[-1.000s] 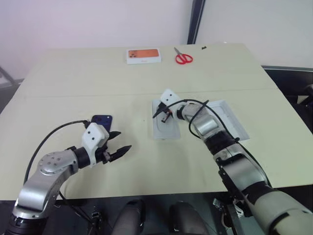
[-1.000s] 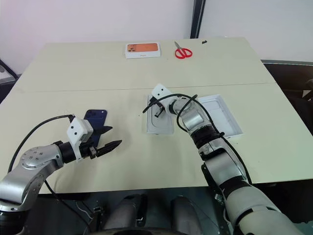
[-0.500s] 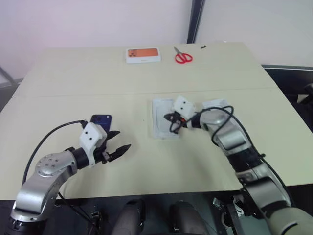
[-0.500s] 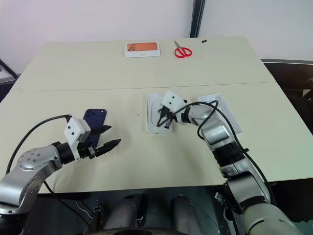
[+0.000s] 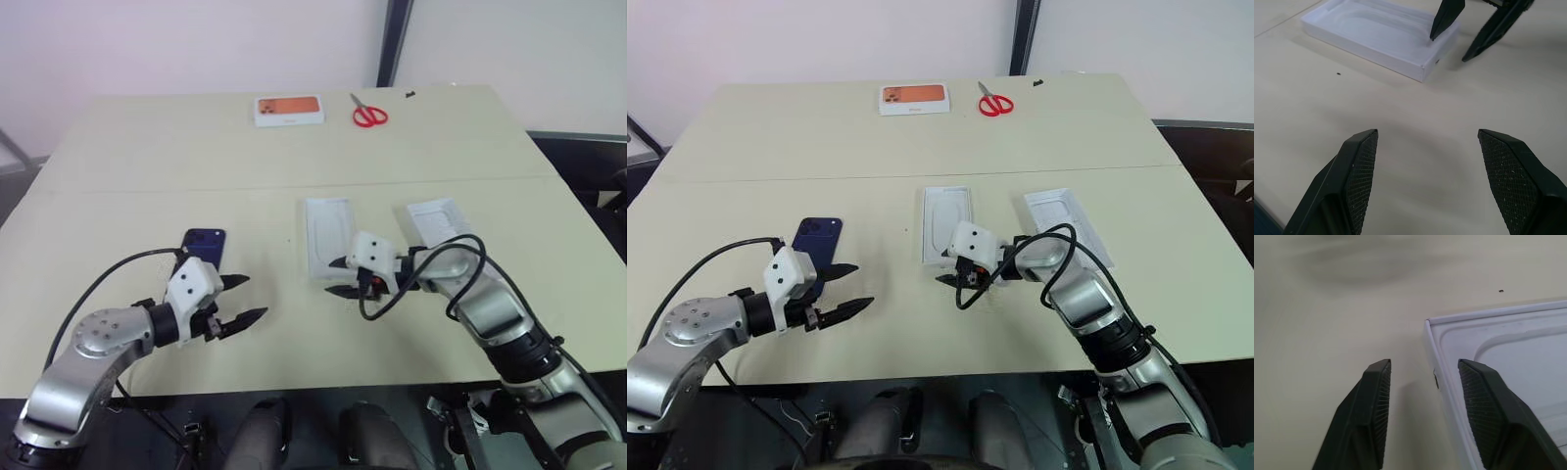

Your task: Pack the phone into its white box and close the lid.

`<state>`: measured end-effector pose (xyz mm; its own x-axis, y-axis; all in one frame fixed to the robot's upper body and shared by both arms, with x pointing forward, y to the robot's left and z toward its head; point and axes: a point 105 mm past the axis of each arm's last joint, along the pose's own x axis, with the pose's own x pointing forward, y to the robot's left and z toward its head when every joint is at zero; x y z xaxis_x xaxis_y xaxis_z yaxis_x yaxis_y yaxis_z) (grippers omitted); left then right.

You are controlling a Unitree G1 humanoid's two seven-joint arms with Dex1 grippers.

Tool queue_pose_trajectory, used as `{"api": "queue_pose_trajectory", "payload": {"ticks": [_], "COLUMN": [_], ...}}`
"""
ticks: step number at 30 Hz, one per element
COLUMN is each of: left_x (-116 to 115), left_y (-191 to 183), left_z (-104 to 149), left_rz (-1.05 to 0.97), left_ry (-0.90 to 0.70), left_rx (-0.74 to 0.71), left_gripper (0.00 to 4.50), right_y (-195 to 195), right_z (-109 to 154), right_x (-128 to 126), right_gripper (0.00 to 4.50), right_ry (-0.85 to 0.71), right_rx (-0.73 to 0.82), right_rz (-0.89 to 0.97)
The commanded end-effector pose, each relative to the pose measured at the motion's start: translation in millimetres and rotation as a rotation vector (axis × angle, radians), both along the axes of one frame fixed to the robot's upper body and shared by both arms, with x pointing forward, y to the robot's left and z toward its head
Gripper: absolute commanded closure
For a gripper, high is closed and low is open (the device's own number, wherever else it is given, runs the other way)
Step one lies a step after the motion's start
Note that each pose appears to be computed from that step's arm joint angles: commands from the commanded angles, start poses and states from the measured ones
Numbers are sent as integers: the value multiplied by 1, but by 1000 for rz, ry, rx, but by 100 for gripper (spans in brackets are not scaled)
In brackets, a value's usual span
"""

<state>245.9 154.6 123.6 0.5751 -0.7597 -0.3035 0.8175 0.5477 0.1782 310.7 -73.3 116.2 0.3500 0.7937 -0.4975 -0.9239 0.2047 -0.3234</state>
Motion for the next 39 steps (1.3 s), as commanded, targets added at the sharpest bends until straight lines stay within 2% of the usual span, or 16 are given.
{"api": "queue_pose_trajectory", "payload": {"ticks": [1, 3, 6, 18, 21, 24, 30, 33, 36, 39], "left_x": [-2, -2, -1, 2, 2, 2, 1, 1, 2, 2], "left_y": [-4, -4, -3, 1, 1, -1, -1, -1, -1, 1], "left_z": [10, 10, 11, 13, 13, 13, 13, 12, 12, 13], "left_rz": [-26, -21, -18, 6, 6, 3, 3, 3, 4, 7], "left_ry": [-52, -55, -56, -66, -64, -62, -61, -61, -60, -60], "left_rx": [9, 8, 7, -2, -4, -6, -7, -6, -5, -1], "left_gripper": [107, 107, 107, 107, 107, 107, 107, 107, 107, 107], "right_y": [-2, -3, -5, 1, 0, -3, -4, -6, -6, -2], "right_z": [1, -1, -4, 3, 7, 6, -4, -11, -12, -9], "right_x": [-1, -2, -3, -14, -10, -11, -18, -17, -19, -27], "right_gripper": [238, 302, 447, 447, 361, 217, 217, 307, 448, 448], "right_ry": [-30, -34, -47, -70, -96, -99, -63, -58, -61, -70], "right_rx": [-20, -37, -60, -26, -26, -41, -59, -76, -84, -75], "right_rz": [13, 21, 31, 93, 77, 76, 94, 87, 99, 146]}}
